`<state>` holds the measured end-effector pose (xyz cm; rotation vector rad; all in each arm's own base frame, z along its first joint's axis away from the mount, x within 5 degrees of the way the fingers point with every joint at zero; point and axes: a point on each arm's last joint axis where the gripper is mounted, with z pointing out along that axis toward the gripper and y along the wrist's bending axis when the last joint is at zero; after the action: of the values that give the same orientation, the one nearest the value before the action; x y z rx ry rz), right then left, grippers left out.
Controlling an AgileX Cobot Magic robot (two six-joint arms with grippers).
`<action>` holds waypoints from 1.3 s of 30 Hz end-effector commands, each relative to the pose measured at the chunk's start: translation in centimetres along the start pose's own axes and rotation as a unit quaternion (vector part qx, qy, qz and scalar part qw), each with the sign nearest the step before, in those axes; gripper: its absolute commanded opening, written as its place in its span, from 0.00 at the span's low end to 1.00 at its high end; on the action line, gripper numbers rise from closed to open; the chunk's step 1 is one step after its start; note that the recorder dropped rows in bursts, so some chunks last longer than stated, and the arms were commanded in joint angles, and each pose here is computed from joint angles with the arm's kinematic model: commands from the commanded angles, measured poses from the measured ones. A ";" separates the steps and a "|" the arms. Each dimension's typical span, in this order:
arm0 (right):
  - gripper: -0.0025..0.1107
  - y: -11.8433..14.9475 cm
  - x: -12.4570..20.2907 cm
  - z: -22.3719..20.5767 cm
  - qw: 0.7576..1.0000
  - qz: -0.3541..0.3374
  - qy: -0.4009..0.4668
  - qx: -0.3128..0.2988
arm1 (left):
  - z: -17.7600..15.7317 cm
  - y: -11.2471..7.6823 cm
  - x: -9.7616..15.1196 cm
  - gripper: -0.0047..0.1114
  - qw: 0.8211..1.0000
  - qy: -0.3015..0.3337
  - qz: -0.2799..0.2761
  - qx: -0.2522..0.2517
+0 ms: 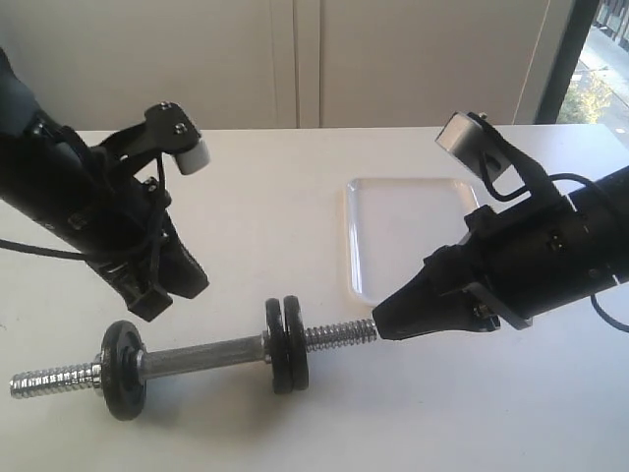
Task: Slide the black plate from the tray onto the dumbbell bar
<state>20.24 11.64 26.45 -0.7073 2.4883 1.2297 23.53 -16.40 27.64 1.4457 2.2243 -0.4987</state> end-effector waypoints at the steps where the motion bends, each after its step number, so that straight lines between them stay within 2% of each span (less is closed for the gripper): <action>1: 0.02 0.1 -0.2 -0.3 1.000 -0.009 -0.009 0.002 | -2.7 -1.4 0.1 0.04 0.999 -0.009 -0.046 -0.010; 4: 0.02 0.1 -0.2 -0.3 1.000 -0.009 -0.009 0.002 | -4.1 -2.2 0.2 0.04 0.998 -0.019 -0.051 -0.016; 12: 0.02 0.1 -0.2 -0.3 1.000 -0.009 -0.008 0.002 | -8.2 -3.5 1.2 0.04 0.993 -0.035 -0.070 -0.088; 24: 0.02 0.3 -0.3 -0.5 1.000 -0.014 -0.016 0.008 | -12.7 -5.8 2.9 0.04 0.982 -0.070 -0.083 -0.153; 27: 0.02 0.9 -0.3 -1.2 0.998 -0.031 -0.043 0.028 | -13.9 -6.3 3.6 0.04 0.977 -0.075 -0.098 -0.176; 31: 0.02 1.8 -0.2 -2.8 0.989 -0.074 -0.095 0.088 | -15.5 -7.3 4.9 0.04 0.967 -0.085 -0.119 -0.208; 39: 0.02 3.6 1.5 -6.2 0.950 -0.119 -0.203 0.207 | -17.2 -9.4 9.0 0.04 0.937 -0.137 -0.163 -0.275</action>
<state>17.58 8.90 31.39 -0.6006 2.1849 0.7385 10.03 -5.23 38.16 0.7585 2.1564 -0.1438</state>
